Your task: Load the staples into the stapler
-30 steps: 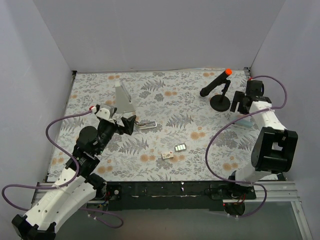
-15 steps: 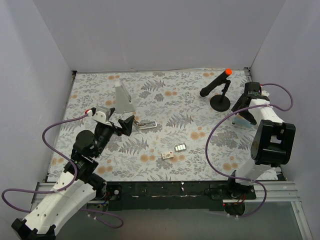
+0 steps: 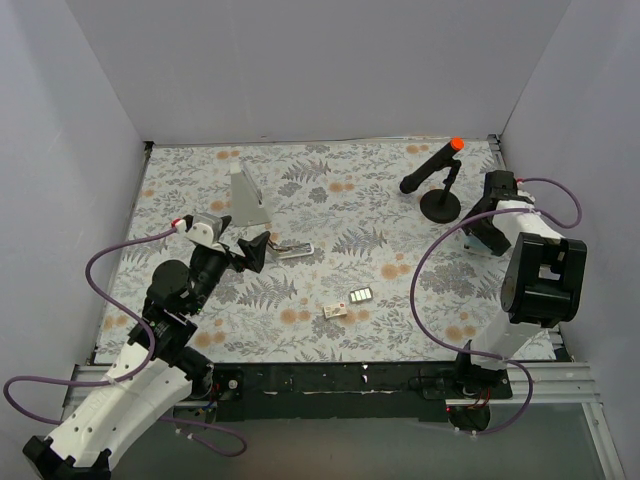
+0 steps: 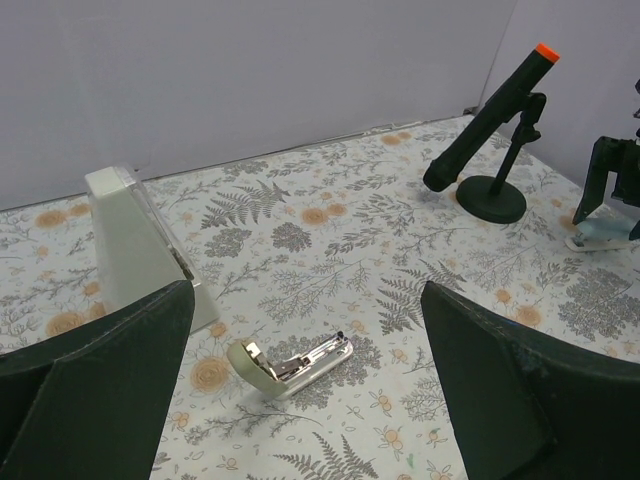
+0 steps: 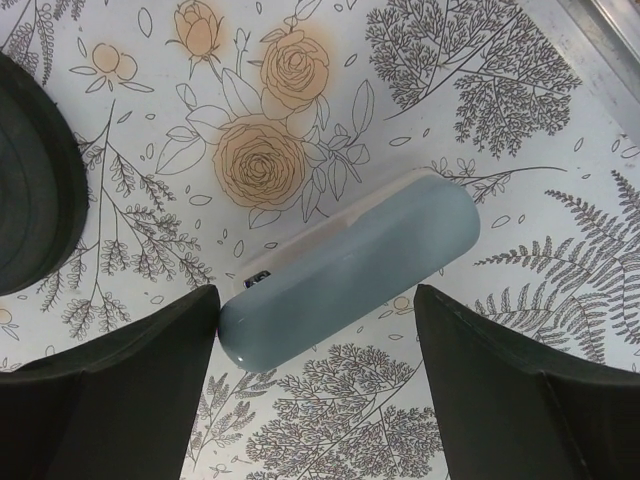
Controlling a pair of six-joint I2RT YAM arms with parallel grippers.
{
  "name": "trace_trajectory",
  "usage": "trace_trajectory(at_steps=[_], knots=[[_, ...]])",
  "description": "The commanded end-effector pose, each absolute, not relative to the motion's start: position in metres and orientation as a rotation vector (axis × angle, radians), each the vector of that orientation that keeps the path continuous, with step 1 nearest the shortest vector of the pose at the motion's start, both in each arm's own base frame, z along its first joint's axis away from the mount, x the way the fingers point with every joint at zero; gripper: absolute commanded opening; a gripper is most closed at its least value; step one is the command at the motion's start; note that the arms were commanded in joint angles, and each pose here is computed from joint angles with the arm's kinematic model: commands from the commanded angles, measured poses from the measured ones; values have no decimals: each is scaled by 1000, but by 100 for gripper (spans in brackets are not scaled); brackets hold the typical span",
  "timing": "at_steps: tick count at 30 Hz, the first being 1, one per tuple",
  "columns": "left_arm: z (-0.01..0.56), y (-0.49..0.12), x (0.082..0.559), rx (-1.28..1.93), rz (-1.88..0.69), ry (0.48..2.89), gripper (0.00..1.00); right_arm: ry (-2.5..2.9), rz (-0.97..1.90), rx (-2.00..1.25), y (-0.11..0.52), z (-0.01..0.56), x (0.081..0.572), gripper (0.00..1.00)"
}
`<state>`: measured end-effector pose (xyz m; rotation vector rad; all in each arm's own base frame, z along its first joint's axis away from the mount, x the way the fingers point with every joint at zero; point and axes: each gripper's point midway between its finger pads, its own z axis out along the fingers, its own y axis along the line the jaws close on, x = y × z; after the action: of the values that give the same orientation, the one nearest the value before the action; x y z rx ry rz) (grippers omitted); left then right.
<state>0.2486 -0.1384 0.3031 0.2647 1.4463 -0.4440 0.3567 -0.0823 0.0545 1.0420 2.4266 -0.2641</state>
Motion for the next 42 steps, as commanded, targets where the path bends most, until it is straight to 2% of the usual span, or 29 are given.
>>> trace_trajectory(at_steps=[1, 4, 8, 15, 19, 20, 21, 23, 30, 31, 32, 33, 38, 42], knots=[[302, -141, 248, 284, -448, 1442, 98, 2426, -259, 1056, -82, 45, 357, 84], [301, -141, 249, 284, -447, 1445, 98, 2436, -251, 1040, -79, 42, 353, 78], [300, -143, 249, 291, -450, 1447, 98, 2435, -251, 990, -78, 48, 350, 62], [297, -143, 250, 294, -445, 1454, 98, 2473, -278, 844, -67, 53, 338, 43], [295, -144, 251, 298, -442, 1461, 98, 2510, -297, 642, -48, 61, 337, 29], [295, -144, 251, 300, -444, 1462, 98, 2511, -291, 565, -34, 66, 340, 20], [295, -144, 251, 302, -442, 1463, 98, 2509, -281, 516, -27, 69, 342, 16], [293, -145, 251, 307, -442, 1467, 98, 2519, -251, 332, -3, 76, 346, 11], [290, -148, 251, 334, -442, 1466, 98, 2451, -67, -307, 90, 95, 353, 9], [290, -149, 251, 340, -443, 1464, 98, 2434, -34, -383, 101, 95, 351, 8], [289, -150, 251, 347, -445, 1464, 98, 2388, 54, -505, 125, 101, 350, 1], [288, -150, 251, 350, -445, 1465, 98, 2357, 78, -592, 134, 103, 349, 1], [283, -152, 253, 368, -440, 1473, 98, 2201, 404, -946, 198, 113, 318, 1], [279, -158, 252, 398, -458, 1481, 98, 2093, 513, -1148, 221, 111, 303, 1]])
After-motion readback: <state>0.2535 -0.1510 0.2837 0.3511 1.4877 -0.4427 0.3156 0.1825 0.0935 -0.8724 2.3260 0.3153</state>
